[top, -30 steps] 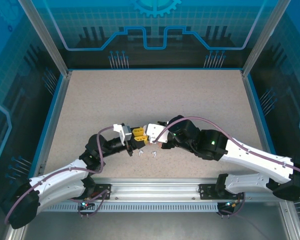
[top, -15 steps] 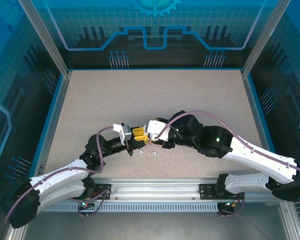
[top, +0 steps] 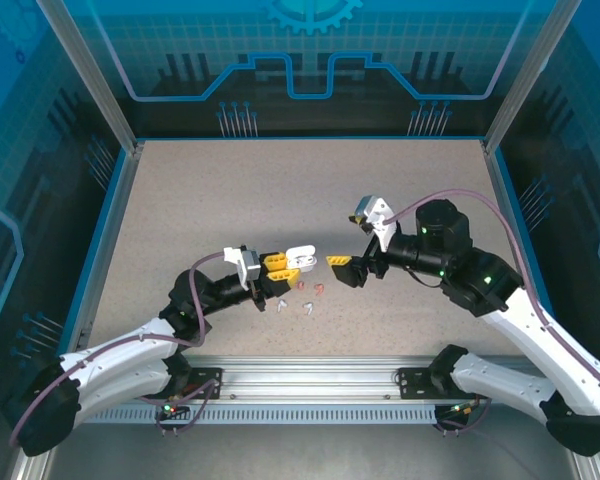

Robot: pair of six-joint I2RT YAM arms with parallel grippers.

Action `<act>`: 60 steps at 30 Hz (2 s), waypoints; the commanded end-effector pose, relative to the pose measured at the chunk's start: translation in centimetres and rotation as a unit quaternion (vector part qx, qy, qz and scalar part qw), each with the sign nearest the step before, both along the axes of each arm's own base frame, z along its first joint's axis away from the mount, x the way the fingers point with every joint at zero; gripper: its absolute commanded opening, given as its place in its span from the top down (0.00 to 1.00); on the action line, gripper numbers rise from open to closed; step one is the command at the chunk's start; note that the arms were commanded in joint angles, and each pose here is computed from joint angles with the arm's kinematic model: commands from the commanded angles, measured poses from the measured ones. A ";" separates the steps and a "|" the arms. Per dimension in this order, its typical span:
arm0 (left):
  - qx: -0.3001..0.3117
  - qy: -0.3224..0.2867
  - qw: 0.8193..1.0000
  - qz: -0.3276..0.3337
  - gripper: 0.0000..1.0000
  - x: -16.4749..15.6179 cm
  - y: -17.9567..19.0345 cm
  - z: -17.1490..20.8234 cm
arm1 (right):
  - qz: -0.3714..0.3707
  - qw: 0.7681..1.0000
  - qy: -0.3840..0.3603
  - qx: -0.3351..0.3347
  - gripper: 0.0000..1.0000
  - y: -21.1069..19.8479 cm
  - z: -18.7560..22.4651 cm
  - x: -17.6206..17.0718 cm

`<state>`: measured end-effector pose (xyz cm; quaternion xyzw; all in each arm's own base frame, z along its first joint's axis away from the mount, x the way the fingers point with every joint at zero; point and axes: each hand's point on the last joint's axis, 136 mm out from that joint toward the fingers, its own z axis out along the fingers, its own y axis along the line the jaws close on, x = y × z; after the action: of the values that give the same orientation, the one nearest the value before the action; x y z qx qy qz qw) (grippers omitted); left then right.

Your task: Insert the wireless bluetooth earbuds into the charging case

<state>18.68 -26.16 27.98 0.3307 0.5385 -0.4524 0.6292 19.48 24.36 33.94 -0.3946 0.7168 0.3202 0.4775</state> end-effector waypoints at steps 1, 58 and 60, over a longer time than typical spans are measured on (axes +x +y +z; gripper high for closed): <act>-0.039 -0.028 0.999 -0.015 1.00 -0.7 -0.1 3.2 | 0.064 0.991 0.084 0.078 0.00 2.0 0.3 -1.5; -0.043 -0.028 0.997 -0.060 1.00 -1.7 -0.9 4.1 | 0.230 0.972 0.018 -0.052 0.25 4.2 -3.1 -4.2; -0.045 -0.025 0.997 -0.060 1.00 -1.7 -0.9 4.2 | 0.237 0.970 0.031 -0.048 0.30 4.7 -3.3 -4.2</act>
<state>17.78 -27.18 29.56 0.3414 0.5144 -0.4894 0.6159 16.20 28.52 29.96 -0.5468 0.6524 0.3860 0.3555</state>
